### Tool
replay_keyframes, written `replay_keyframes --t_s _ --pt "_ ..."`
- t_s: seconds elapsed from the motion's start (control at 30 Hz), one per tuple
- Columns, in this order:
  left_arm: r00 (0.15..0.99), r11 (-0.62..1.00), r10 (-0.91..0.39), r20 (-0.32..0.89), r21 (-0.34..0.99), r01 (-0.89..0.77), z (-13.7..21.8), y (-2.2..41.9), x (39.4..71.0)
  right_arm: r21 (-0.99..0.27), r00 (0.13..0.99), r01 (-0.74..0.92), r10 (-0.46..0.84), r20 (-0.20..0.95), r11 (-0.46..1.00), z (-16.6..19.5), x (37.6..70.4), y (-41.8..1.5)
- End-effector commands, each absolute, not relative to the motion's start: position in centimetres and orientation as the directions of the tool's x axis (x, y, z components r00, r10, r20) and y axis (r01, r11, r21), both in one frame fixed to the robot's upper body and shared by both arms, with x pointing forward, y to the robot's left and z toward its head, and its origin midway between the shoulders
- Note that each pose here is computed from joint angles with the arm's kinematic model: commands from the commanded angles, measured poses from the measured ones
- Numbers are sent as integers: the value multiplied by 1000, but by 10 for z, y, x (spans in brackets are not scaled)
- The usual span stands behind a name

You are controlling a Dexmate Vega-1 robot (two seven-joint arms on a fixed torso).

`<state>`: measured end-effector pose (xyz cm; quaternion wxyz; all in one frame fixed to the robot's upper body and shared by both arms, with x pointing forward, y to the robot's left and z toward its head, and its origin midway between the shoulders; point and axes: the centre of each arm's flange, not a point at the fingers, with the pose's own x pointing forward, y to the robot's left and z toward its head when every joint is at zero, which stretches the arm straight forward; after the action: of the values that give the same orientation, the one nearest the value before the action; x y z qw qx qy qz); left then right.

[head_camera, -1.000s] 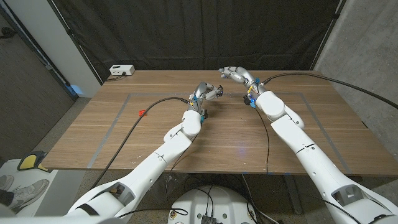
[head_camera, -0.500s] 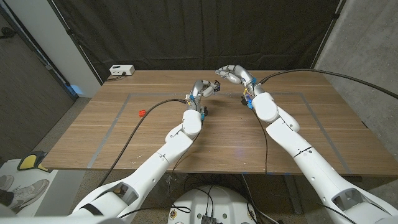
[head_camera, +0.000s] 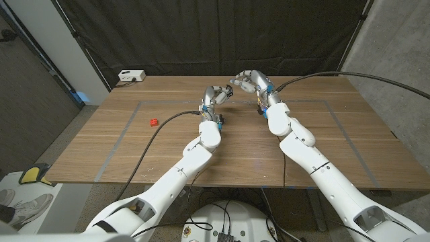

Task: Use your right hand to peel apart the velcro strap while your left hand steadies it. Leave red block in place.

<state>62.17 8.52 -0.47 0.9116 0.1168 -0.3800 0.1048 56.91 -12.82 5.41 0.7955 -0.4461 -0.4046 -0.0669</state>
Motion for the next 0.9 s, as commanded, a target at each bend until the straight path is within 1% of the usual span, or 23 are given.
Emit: replay_keyframes --t_s 0.03,0.27,0.73,0.9 --pt "656 948 150 740 81 -308 1 83 621 -637 618 590 229 752 497 51 563 -114" --pt "648 926 160 744 115 -360 6 79 622 -643 609 557 268 746 526 52 563 -110" --pt "637 873 193 746 166 -458 10 71 625 -646 582 564 308 753 514 54 558 -105" --pt "652 866 188 735 189 -462 11 70 627 -636 577 560 301 759 530 54 559 -108"
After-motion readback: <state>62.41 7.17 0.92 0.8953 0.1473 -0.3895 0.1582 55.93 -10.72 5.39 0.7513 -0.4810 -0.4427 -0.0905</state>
